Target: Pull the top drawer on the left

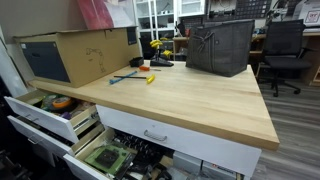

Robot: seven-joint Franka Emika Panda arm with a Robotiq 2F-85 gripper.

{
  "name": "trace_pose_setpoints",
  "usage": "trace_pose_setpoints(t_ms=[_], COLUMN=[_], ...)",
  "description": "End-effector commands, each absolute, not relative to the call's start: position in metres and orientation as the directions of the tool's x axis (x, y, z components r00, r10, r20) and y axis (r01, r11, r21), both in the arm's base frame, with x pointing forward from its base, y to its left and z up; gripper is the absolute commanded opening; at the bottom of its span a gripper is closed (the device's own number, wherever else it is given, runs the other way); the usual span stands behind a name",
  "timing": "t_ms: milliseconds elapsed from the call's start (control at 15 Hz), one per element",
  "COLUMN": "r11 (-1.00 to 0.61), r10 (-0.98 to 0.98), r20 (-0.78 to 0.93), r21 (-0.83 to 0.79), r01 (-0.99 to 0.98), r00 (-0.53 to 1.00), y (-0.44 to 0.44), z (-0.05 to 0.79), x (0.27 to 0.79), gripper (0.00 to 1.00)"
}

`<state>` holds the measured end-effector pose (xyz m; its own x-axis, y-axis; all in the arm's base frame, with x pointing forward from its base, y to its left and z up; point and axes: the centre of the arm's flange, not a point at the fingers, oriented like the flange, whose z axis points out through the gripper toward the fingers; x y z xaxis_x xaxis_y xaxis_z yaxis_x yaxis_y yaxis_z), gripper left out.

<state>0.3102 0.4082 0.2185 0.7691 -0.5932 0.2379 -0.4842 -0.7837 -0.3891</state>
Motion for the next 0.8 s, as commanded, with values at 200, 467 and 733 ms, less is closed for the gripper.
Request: trace_pose_setpoints(t_ms=[200,467,733], r11=[-0.848,-0.901,-0.946], r10=[-0.529,-0.429,-0.305], r20=[0.067,-0.031,-0.125], r21=[-0.072,0.089,0.152], r01=[-0.525,-0.425,-0.285], r00=[0.846,0.903,0.944], y=[0.371,0.342,0.335], z=[0.268,0.285,0.32], x=[0.366,0.383,0.391], gripper=[1.0,1.0,1.0])
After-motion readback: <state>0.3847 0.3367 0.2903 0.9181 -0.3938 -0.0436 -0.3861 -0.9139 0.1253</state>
